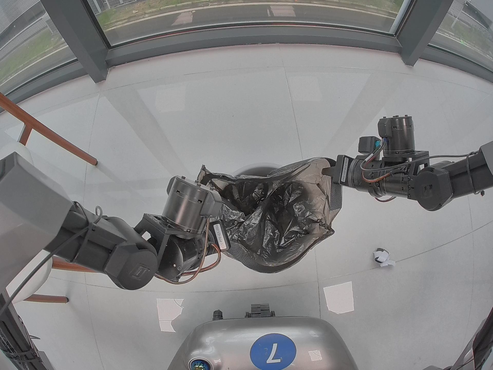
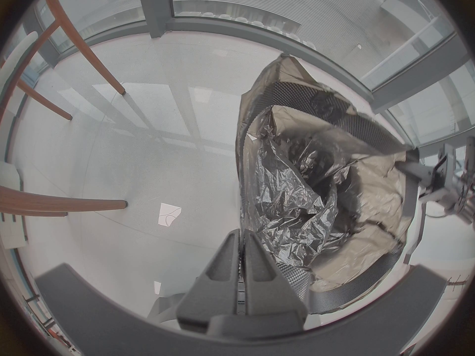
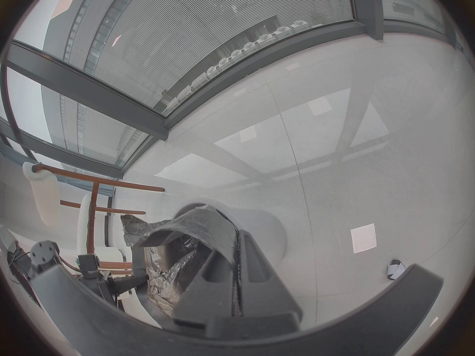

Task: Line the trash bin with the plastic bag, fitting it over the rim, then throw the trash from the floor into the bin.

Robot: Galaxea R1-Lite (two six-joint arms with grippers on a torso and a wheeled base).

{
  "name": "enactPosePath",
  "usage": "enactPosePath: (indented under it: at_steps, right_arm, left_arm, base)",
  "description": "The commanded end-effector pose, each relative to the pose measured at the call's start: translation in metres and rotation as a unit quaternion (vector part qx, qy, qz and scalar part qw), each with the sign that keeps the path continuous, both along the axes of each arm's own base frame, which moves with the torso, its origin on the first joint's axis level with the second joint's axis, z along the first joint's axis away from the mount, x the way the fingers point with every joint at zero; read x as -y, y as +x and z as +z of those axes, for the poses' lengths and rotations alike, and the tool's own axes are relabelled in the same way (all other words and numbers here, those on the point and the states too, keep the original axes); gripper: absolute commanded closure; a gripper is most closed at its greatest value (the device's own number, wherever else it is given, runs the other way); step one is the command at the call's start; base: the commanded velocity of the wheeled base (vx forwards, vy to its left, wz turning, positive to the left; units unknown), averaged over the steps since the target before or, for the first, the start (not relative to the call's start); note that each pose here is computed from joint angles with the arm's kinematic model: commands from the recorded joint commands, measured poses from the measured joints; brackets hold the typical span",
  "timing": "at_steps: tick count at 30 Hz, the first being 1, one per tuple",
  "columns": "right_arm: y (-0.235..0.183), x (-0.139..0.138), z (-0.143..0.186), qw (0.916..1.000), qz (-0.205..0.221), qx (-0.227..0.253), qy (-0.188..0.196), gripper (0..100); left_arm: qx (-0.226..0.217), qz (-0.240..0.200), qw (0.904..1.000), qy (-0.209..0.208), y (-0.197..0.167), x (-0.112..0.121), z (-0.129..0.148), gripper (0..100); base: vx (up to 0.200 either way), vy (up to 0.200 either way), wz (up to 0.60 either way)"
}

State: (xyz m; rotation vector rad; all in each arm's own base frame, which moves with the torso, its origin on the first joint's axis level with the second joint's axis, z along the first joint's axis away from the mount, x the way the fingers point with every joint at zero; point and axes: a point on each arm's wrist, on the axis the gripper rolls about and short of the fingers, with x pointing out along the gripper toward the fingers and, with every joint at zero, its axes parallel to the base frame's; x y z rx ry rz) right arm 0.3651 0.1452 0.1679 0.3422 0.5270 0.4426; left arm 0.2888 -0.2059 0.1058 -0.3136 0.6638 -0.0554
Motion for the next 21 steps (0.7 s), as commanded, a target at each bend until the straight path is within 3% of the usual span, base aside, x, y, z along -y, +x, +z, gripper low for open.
enactPosePath:
  at_steps: [1, 21]
  right_arm:
    - [0.005, 0.001, -0.008, 1.0000, -0.003, -0.009, -0.003, 100]
    - [0.014, 0.000, -0.029, 0.9994, 0.019, -0.027, -0.014, 100]
  left_arm:
    - [-0.012, -0.002, 0.9998, 0.013, 0.003, 0.002, -0.012, 100]
    - [-0.009, 0.008, 0.9998, 0.018, 0.023, 0.007, -0.022, 100]
  base:
    - [0.000, 0.000, 0.00]
    - [0.000, 0.000, 0.00]
